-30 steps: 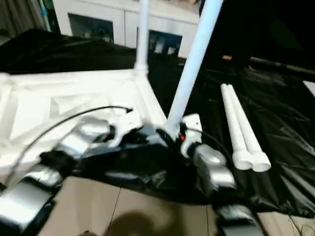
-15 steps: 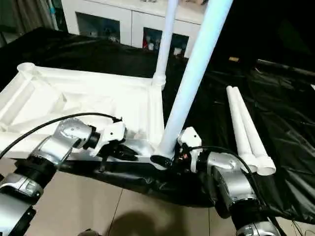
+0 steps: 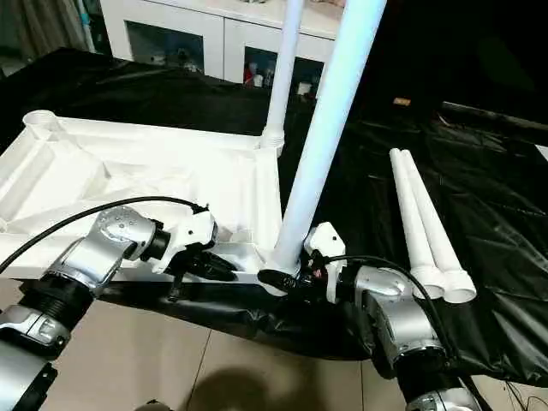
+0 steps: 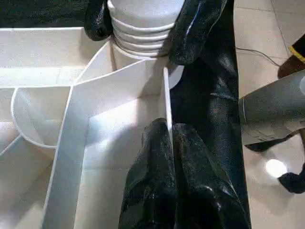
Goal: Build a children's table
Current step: Rotate leg to tighten
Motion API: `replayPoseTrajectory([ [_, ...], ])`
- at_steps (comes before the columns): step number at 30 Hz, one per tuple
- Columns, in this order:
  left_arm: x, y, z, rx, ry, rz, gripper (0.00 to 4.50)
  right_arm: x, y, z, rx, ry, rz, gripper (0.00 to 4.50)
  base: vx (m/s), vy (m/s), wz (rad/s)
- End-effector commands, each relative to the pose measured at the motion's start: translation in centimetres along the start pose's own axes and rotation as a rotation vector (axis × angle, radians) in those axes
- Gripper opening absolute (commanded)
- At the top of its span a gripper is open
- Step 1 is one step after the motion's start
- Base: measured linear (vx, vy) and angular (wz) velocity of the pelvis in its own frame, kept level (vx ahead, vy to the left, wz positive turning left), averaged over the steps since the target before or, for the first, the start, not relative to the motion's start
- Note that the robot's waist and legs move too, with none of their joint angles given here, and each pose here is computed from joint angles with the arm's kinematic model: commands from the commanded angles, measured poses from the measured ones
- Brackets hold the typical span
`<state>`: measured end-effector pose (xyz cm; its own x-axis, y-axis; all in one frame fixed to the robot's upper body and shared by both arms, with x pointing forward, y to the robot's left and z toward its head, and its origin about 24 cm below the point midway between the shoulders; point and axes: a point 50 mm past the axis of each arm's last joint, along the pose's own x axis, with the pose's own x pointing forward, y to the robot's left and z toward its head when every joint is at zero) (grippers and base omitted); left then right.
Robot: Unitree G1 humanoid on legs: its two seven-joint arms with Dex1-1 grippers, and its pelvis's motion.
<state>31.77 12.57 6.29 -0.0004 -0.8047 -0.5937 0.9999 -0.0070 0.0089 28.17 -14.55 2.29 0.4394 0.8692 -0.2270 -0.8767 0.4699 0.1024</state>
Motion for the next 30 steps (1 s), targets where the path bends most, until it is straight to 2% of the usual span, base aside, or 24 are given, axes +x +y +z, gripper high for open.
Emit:
replayPoseTrajectory([
  [1, 0.7, -0.9, 0.1, 0.009, -0.006, -0.103, 0.0, -0.7, -1.0, -0.7, 0.043, 0.007, -0.136, 2.69, 0.0, 0.0, 0.0],
  [4, 1.1, -0.6, 0.1, -0.009, -0.024, -0.044, 0.0, -0.4, -2.1, -1.4, 0.083, -0.001, -0.321, 2.69, 0.0, 0.0, 0.0],
  [6, 1.9, 0.5, 0.1, -0.046, -0.012, 0.094, 0.0, 0.1, -3.1, -1.9, 0.141, -0.01, -0.514, 2.69, 0.0, 0.0, 0.0],
  [8, 2.1, 0.8, 0.2, -0.056, -0.01, 0.124, 0.0, 0.3, -3.2, -1.9, 0.162, -0.014, -0.551, 2.68, 0.0, 0.0, 0.0],
  [9, 2.5, 1.2, 0.5, -0.071, -0.018, 0.173, 0.0, 0.7, -3.7, -2.0, 0.194, -0.009, -0.637, 2.68, 0.0, 0.0, 0.0],
  [12, 3.4, 2.2, 1.4, -0.095, -0.036, 0.277, 0.0, 1.7, -4.2, -1.8, 0.252, -0.006, -0.761, 2.68, 0.0, 0.0, 0.0],
  [14, 4.1, 3.3, 2.2, -0.139, -0.034, 0.402, 0.0, 3.0, -4.7, -1.1, 0.3, -0.031, -0.88, 2.68, 0.0, 0.0, 0.0],
  [15, 4.5, 3.8, 2.6, -0.177, -0.043, 0.463, 0.0, 3.9, -4.8, -0.2, 0.307, -0.064, -0.888, 2.68, 0.0, 0.0, 0.0],
  [16, 4.6, 3.9, 2.7, -0.187, -0.042, 0.474, 0.0, 4.2, -4.8, 0.0, 0.303, -0.072, -0.883, 2.68, 0.0, 0.0, 0.0],
  [19, 4.8, 4.1, 2.8, -0.177, -0.025, 0.495, 0.0, 4.9, -4.6, 0.6, 0.271, -0.089, -0.84, 2.68, 0.0, 0.0, 0.0],
  [20, 4.9, 4.1, 2.8, -0.166, -0.019, 0.488, 0.0, 5.3, -4.2, 1.0, 0.273, -0.118, -0.77, 2.68, 0.0, 0.0, 0.0],
  [21, 5.0, 4.0, 2.9, -0.163, -0.019, 0.481, 0.0, 5.4, -4.1, 1.1, 0.278, -0.132, -0.743, 3.03, 0.0, 0.0, 0.0],
  [23, 5.0, 3.9, 2.8, -0.148, -0.01, 0.451, 0.0, 5.3, -4.0, 1.3, 0.285, -0.172, -0.707, 3.38, 0.0, 0.0, 0.0],
  [25, 5.0, 3.7, 2.7, -0.141, -0.002, 0.424, 0.0, 4.9, -4.1, 1.3, 0.261, -0.178, -0.706, 3.49, 0.0, 0.0, 0.0],
  [27, 4.7, 3.4, 2.5, -0.109, -0.003, 0.367, 0.0, 4.2, -4.2, 1.4, 0.2, -0.164, -0.658, 3.7, 0.0, 0.0, 0.0],
  [29, 4.7, 3.3, 2.5, -0.099, -0.002, 0.352, 0.0, 4.0, -4.2, 1.4, 0.187, -0.16, -0.644, 3.86, 0.0, 0.0, 0.0],
  [30, 4.4, 2.9, 2.2, -0.079, 0.009, 0.292, 0.0, 3.3, -4.0, 1.4, 0.14, -0.149, -0.576, 3.86, 0.0, 0.0, 0.0],
])
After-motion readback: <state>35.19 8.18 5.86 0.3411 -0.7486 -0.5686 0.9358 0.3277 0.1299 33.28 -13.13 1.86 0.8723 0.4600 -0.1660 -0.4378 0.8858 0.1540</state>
